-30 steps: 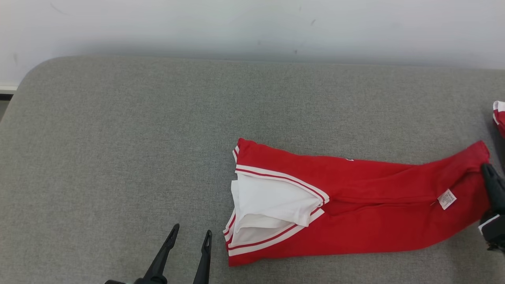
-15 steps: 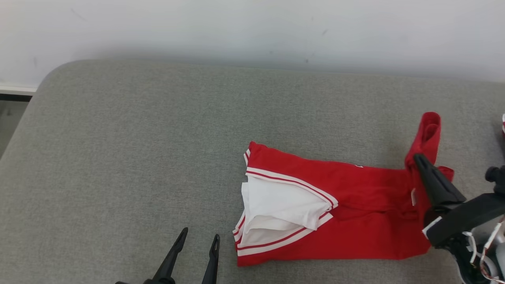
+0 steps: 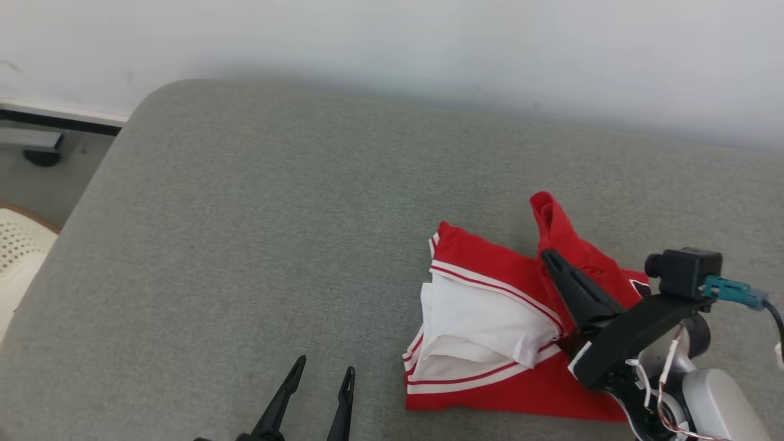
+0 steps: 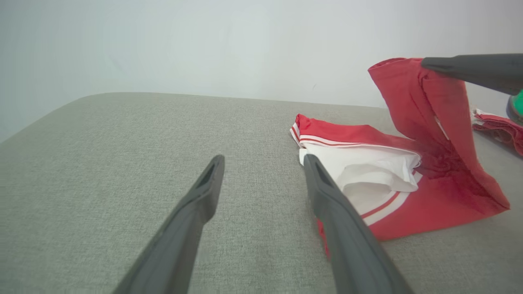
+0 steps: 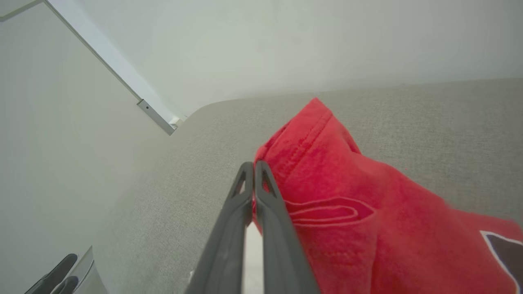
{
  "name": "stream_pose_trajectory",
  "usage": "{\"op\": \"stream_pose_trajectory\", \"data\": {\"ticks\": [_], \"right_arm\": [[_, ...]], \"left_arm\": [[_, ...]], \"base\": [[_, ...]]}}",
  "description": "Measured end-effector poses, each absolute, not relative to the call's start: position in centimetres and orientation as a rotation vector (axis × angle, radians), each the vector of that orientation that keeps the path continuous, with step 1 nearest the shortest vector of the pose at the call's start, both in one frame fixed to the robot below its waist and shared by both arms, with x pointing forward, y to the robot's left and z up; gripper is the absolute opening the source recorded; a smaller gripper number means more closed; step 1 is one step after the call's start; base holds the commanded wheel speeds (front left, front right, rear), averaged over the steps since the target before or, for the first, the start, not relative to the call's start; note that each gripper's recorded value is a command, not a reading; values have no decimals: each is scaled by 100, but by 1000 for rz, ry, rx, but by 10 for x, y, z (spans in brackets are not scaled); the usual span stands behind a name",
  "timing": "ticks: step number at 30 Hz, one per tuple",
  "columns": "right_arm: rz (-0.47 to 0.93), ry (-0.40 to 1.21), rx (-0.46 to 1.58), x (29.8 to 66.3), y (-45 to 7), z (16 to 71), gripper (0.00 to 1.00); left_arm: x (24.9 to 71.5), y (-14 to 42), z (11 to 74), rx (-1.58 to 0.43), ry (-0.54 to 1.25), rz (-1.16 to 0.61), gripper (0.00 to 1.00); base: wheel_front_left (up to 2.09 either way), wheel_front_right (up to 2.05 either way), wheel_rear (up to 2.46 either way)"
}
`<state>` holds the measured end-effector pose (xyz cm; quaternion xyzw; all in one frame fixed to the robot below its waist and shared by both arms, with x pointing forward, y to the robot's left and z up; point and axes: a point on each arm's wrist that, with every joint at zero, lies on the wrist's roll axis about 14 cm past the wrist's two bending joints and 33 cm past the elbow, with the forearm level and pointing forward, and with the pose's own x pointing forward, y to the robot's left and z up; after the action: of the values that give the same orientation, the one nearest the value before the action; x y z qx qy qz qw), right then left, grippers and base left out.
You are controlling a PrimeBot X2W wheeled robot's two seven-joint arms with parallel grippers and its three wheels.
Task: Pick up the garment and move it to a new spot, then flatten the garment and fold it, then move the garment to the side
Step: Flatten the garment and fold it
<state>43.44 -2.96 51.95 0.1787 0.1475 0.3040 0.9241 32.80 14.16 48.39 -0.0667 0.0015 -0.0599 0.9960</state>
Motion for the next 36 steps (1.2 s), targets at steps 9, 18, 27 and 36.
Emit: {"op": "stream_pose_trajectory", "data": {"ticks": [9,18,27,36], "right_arm": [[764,387,372,425,33,506,0],[846,475,361,416,69,486,0],[852,410,457,423,76,504,100],[700,221,427,446,-2,535,100]], "left_arm": [[318,158,483,-134,4,-56,100],[317,167,482,-137,9,-20,100],[319,167,480,-142,17,-21,100],[326,158,484,-142,1,-54,100]], "base": [[0,0,0],[0,0,0],[0,0,0],[0,0,0]]}}
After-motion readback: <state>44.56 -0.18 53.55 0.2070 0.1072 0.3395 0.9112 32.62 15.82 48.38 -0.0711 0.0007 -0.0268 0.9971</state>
